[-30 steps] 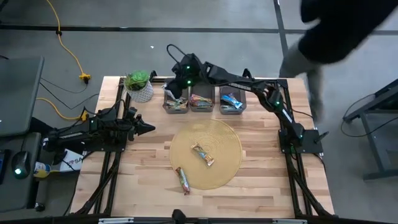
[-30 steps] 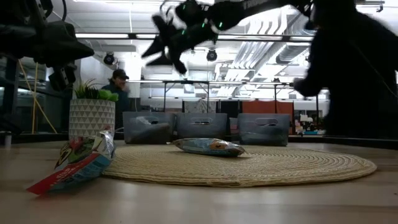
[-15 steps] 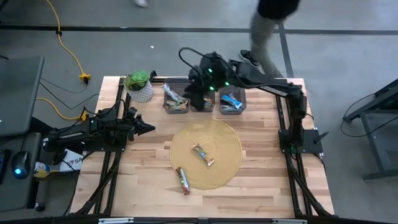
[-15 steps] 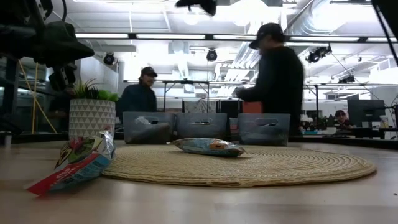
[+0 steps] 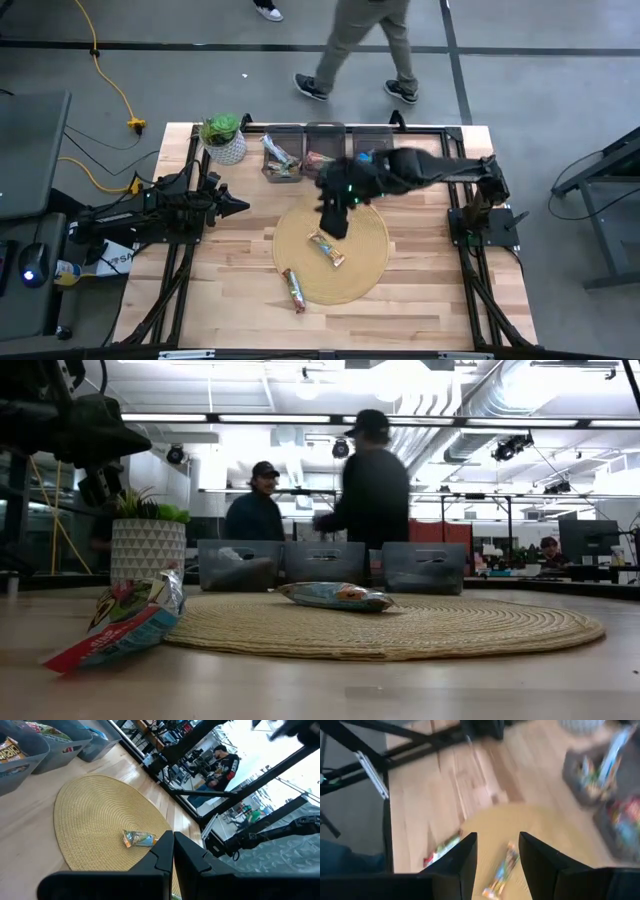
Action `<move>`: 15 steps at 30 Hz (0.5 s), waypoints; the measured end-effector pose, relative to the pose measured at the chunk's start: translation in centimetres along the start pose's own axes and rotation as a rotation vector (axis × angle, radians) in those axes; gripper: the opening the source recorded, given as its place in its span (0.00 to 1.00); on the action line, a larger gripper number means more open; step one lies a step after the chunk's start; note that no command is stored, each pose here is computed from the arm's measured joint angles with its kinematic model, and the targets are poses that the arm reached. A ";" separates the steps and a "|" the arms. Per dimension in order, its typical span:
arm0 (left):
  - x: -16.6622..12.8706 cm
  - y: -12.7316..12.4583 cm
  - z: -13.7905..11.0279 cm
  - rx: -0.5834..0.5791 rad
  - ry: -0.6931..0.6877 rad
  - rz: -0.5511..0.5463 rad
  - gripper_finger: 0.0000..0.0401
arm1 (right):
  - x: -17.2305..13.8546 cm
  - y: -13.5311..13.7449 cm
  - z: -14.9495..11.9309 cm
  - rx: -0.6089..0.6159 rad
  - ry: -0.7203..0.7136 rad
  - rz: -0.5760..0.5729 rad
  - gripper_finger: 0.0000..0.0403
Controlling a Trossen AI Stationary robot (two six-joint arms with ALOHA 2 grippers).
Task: Pick and place Granola Bars by type
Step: Put the yellow granola bar into the left black bin
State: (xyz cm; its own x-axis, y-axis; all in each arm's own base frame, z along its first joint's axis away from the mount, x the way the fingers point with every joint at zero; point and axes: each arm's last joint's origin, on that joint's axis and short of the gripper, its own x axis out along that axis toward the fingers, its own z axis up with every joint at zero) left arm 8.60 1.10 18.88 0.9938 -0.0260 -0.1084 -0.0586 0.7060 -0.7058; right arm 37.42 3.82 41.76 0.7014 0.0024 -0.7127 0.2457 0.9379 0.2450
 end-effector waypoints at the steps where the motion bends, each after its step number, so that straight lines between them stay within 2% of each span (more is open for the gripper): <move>1: 0.0 0.0 0.0 0.000 0.000 0.000 0.02 | 0.5 0.4 -0.6 0.024 0.021 -0.007 0.32; 7: 0.0 0.0 0.0 0.000 0.000 0.000 0.02 | 4.1 1.5 -4.3 0.169 0.157 -0.066 0.35; 11: 0.0 0.0 0.0 0.000 0.000 0.000 0.02 | 7.4 1.4 -7.3 0.262 0.250 -0.080 0.44; 15: 0.0 0.0 0.0 0.000 0.000 -0.001 0.02 | 10.5 0.5 -9.4 0.337 0.249 -0.065 0.53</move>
State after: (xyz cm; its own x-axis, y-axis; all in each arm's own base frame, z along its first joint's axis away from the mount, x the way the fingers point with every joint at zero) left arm 8.60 1.10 18.89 0.9938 -0.0264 -0.1081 -0.0580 0.7060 -0.7058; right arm 38.65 7.58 28.25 0.5046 0.0695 -0.8606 0.5180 0.7730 0.3662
